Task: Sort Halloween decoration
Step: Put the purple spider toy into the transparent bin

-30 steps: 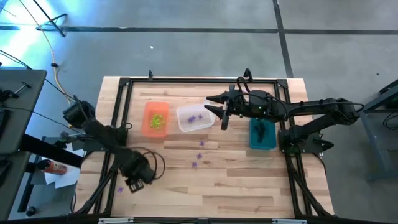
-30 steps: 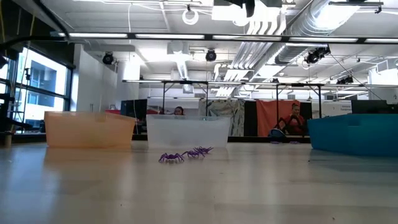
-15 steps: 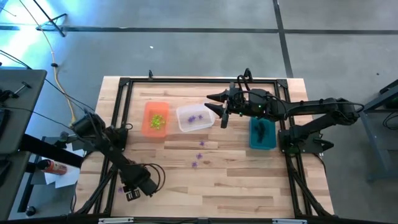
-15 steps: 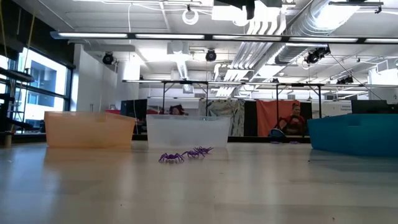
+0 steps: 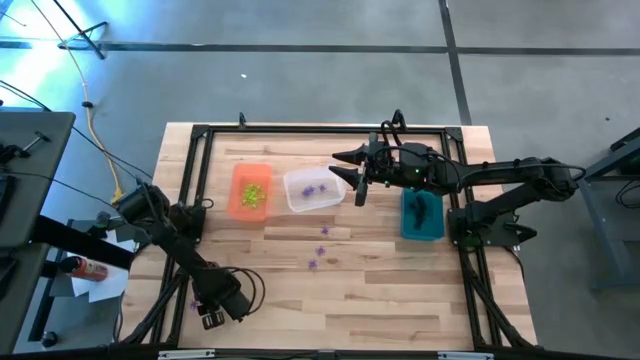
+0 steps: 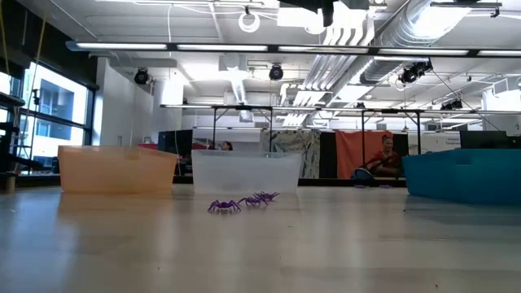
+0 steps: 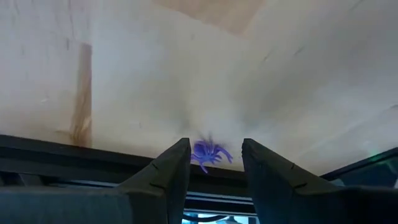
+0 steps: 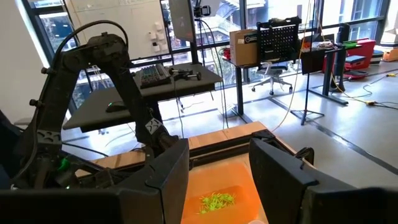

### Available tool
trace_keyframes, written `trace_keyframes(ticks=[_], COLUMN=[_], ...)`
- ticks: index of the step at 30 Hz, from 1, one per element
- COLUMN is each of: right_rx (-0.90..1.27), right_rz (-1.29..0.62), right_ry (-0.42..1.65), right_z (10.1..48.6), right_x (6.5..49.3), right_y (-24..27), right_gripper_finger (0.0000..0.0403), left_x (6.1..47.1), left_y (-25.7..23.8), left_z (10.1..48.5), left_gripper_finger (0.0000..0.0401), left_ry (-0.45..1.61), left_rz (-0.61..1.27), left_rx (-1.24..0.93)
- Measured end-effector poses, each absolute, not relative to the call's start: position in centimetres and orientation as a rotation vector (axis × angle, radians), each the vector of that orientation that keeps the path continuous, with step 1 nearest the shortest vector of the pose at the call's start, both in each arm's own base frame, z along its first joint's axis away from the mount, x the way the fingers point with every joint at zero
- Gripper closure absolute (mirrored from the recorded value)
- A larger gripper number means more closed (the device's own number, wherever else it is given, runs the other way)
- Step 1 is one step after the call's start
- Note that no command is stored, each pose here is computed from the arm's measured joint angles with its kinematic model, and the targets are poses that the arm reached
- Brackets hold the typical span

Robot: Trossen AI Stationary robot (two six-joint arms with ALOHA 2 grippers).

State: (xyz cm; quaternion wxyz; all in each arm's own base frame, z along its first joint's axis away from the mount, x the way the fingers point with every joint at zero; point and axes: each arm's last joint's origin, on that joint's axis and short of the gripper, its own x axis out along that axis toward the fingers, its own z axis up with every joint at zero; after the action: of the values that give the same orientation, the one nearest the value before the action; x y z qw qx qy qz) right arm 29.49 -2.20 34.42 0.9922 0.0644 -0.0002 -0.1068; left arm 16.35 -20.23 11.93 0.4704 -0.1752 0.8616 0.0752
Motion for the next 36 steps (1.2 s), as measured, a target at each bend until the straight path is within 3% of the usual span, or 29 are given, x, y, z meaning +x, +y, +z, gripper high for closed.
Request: trace_keyframes(ticks=[18, 22, 28, 36], right_rx=[0.129, 0.129, 0.129, 0.13], right_rz=[-0.214, -0.215, -0.215, -0.215], right_ry=[0.004, 0.006, 0.006, 0.006], right_z=[34.4, 34.4, 34.3, 34.3], right_x=[29.5, 29.5, 29.5, 29.5], right_y=[-2.2, -2.2, -2.2, -2.2], right_gripper_finger=[0.0238, 0.0238, 0.0238, 0.0238], left_x=[15.8, 15.8, 15.8, 16.3], left_y=[-19.8, -19.8, -19.9, -19.1], left_z=[10.8, 10.8, 10.8, 13.9], left_gripper_finger=[0.0274, 0.0302, 0.0392, 0.04], left_ry=[2.135, 2.134, 2.131, 2.001], left_rz=[0.135, 0.122, 0.004, -0.163], left_rx=[-0.462, -0.459, -0.411, -0.412])
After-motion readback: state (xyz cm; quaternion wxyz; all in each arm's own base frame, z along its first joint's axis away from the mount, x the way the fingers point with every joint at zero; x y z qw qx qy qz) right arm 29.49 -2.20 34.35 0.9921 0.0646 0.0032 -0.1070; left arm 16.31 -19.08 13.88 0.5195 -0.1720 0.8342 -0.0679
